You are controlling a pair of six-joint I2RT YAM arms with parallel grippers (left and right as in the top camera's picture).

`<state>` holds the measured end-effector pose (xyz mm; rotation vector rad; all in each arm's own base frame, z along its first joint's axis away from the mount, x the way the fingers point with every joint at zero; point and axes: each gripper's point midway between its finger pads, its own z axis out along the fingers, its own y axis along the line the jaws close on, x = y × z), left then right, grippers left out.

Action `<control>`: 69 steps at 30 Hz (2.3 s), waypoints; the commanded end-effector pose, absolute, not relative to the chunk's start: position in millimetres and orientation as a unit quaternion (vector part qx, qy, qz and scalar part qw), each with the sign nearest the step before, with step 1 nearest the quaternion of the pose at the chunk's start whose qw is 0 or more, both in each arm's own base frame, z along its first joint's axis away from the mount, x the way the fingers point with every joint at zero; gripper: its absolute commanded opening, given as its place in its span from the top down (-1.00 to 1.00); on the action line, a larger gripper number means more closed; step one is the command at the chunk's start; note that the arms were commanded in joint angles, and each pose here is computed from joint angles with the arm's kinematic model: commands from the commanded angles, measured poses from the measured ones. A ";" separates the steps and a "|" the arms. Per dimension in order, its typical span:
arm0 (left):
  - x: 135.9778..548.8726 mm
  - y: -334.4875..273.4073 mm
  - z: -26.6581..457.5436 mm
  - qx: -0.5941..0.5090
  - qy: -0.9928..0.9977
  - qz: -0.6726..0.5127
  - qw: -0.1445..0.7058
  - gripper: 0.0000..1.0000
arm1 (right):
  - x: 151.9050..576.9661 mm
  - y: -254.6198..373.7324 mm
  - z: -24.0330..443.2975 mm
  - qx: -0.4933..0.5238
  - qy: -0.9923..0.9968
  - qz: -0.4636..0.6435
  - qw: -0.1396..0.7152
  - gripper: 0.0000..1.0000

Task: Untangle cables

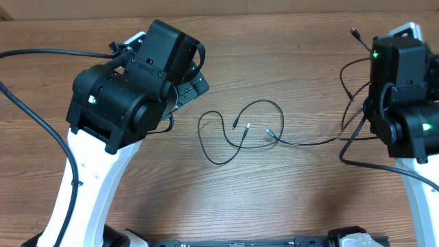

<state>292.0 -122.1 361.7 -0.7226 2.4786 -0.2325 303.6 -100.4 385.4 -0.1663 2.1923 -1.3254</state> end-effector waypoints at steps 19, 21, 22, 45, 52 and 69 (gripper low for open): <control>292.5 -118.2 364.0 -0.261 0.921 -0.077 0.280 -1.00 | 258.3 -127.6 573.2 0.179 0.626 -0.610 0.451 0.92; 292.5 -118.2 364.0 -0.261 0.921 -0.077 0.280 -1.00 | 252.0 -127.2 587.4 0.185 0.608 -0.614 0.469 0.92; 292.5 -118.2 364.0 -0.261 0.921 -0.077 0.280 -1.00 | 250.5 -127.2 589.9 0.188 0.604 -0.614 0.473 0.92; 292.5 -118.2 364.0 -0.261 0.921 -0.077 0.280 -1.00 | 329.5 -78.6 399.0 -0.121 0.801 -0.494 0.316 0.92; 292.5 -118.2 364.0 -0.261 0.921 -0.077 0.280 -1.00 | 325.7 -99.4 427.9 -0.023 0.774 -0.527 0.351 0.92; 292.5 -118.2 364.0 -0.261 0.921 -0.077 0.280 -0.99 | 388.0 -69.1 479.0 -0.053 0.725 -0.375 0.576 0.92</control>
